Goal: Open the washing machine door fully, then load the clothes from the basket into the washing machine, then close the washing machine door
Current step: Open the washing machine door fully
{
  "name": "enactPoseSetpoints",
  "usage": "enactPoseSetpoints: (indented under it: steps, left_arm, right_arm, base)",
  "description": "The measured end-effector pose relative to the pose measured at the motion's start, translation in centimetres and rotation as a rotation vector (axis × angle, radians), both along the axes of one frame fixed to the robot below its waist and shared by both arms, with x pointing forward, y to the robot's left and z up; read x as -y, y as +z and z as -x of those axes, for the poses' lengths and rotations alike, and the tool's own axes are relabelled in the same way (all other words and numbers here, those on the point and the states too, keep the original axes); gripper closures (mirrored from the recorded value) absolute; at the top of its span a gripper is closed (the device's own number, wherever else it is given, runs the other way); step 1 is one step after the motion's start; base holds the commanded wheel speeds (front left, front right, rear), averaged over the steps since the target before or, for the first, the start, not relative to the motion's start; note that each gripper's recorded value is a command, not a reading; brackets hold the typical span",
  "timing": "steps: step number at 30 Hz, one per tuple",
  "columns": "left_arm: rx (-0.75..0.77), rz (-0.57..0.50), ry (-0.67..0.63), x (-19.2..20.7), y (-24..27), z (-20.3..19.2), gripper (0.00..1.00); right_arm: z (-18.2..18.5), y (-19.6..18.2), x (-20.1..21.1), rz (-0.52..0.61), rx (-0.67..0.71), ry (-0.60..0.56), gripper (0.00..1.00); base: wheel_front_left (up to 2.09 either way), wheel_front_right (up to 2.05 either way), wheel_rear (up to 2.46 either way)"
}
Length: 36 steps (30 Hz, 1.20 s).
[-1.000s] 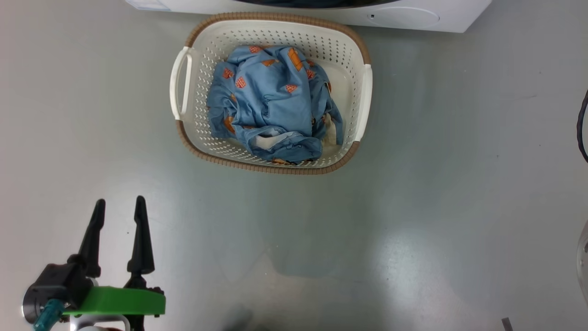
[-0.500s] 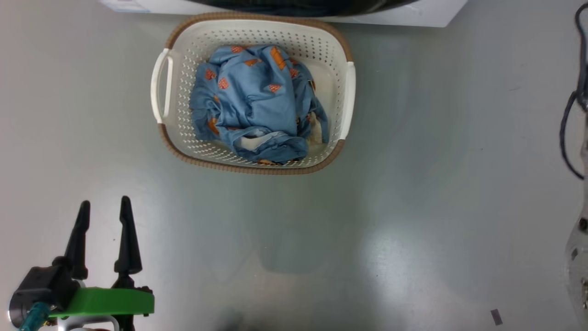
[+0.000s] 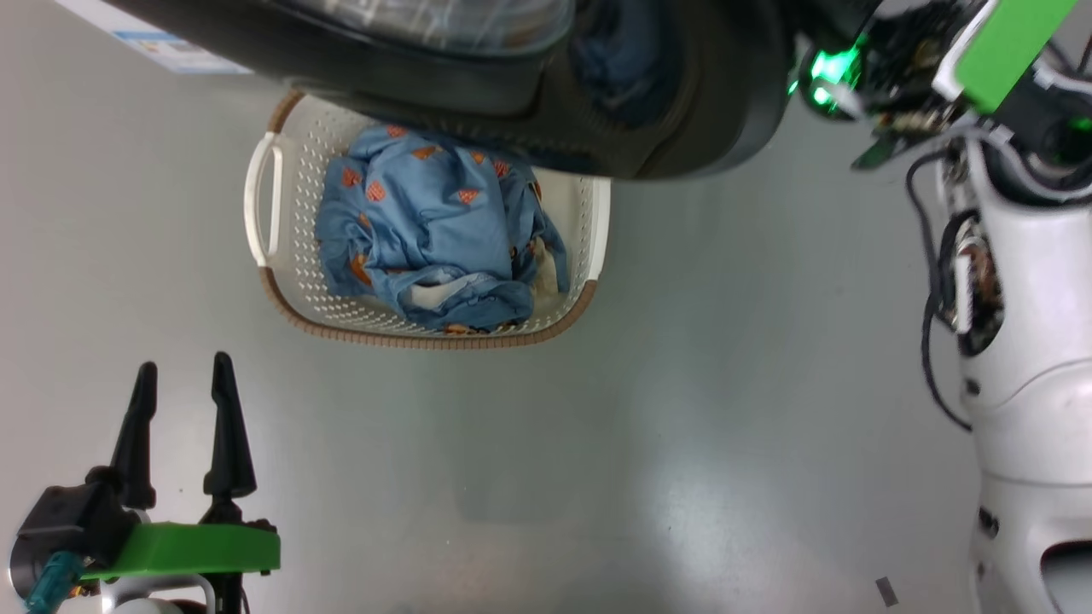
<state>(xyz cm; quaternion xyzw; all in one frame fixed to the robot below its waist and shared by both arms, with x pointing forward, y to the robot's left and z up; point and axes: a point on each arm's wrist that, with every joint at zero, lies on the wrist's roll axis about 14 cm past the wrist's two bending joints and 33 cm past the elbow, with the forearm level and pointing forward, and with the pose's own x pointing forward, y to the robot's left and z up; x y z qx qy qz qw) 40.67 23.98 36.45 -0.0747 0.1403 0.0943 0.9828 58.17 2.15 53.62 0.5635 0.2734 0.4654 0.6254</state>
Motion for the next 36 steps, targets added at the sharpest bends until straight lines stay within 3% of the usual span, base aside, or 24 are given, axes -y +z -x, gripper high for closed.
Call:
enactPoseSetpoints:
  steps: [22,36]
  left_arm:
    - [0.136,0.058,0.074,-0.5,5.7,2.8,0.0]
    - [0.185,0.08,0.178,-2.7,7.8,6.4,0.0]
  right_arm:
    - [16.0,0.4,-7.3,0.041,-0.104,0.277,1.0]
    - [21.6,1.3,-12.2,-0.006,-0.181,0.317,1.0]
  base:
    - [0.0,0.0,0.0]
    - [0.0,0.0,0.0]
